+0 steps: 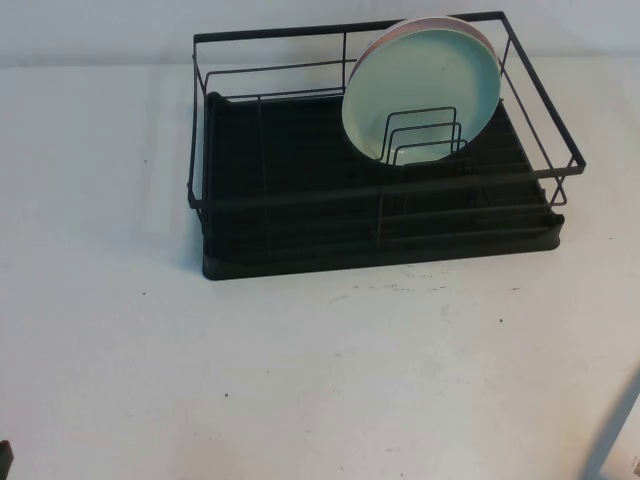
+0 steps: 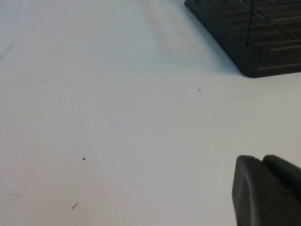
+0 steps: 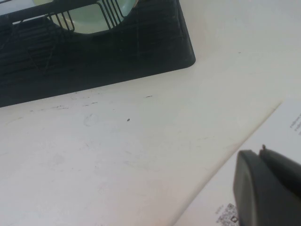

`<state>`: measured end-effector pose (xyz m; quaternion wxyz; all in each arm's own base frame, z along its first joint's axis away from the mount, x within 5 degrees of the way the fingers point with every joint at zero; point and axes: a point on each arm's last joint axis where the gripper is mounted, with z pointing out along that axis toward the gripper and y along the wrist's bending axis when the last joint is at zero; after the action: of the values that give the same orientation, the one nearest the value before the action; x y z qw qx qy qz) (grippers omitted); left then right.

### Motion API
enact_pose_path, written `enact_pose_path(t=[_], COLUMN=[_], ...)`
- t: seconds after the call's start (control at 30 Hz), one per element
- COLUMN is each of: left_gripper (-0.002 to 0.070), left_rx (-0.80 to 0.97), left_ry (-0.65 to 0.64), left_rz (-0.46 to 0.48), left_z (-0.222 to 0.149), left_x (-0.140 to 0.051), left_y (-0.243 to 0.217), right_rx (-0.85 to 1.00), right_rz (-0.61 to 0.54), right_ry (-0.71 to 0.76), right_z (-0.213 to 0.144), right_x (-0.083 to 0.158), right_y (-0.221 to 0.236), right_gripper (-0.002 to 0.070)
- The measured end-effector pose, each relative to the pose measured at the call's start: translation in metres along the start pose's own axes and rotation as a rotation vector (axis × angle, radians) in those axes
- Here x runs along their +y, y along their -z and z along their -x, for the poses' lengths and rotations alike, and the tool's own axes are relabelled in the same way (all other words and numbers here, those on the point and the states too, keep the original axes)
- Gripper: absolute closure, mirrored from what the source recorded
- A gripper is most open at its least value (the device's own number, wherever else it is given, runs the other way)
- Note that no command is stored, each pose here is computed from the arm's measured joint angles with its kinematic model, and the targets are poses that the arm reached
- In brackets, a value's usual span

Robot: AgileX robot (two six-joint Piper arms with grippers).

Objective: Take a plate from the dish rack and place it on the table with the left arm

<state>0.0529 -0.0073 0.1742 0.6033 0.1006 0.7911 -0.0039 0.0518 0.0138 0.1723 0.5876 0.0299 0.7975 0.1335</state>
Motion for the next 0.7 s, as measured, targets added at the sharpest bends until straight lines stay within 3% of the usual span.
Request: enact_pose_path(t=[0.53,0.6,0.7], left_gripper=[0.0678,0.0678,0.0678], left_rx=[0.0,-0.016,-0.081], left_ry=[0.003,0.059,0.29], left_rz=[0.0,-0.007,-0.039], left_z=[0.0,0.0014,0.0078], left_x=[0.0,-0.0006,-0.0025], left_y=[0.0,0.0,0.0004], right_rx=[0.0,0.0,0.0], right_rz=[0.0,0.0,0.0], right_ry=[0.0,0.0,0.0], right_z=[0.0,0.0,0.0], right_x=[0.0,0.0,0.0], right_y=[0.0,0.0,0.0], right_gripper=[0.0696,0.0696,0.0696])
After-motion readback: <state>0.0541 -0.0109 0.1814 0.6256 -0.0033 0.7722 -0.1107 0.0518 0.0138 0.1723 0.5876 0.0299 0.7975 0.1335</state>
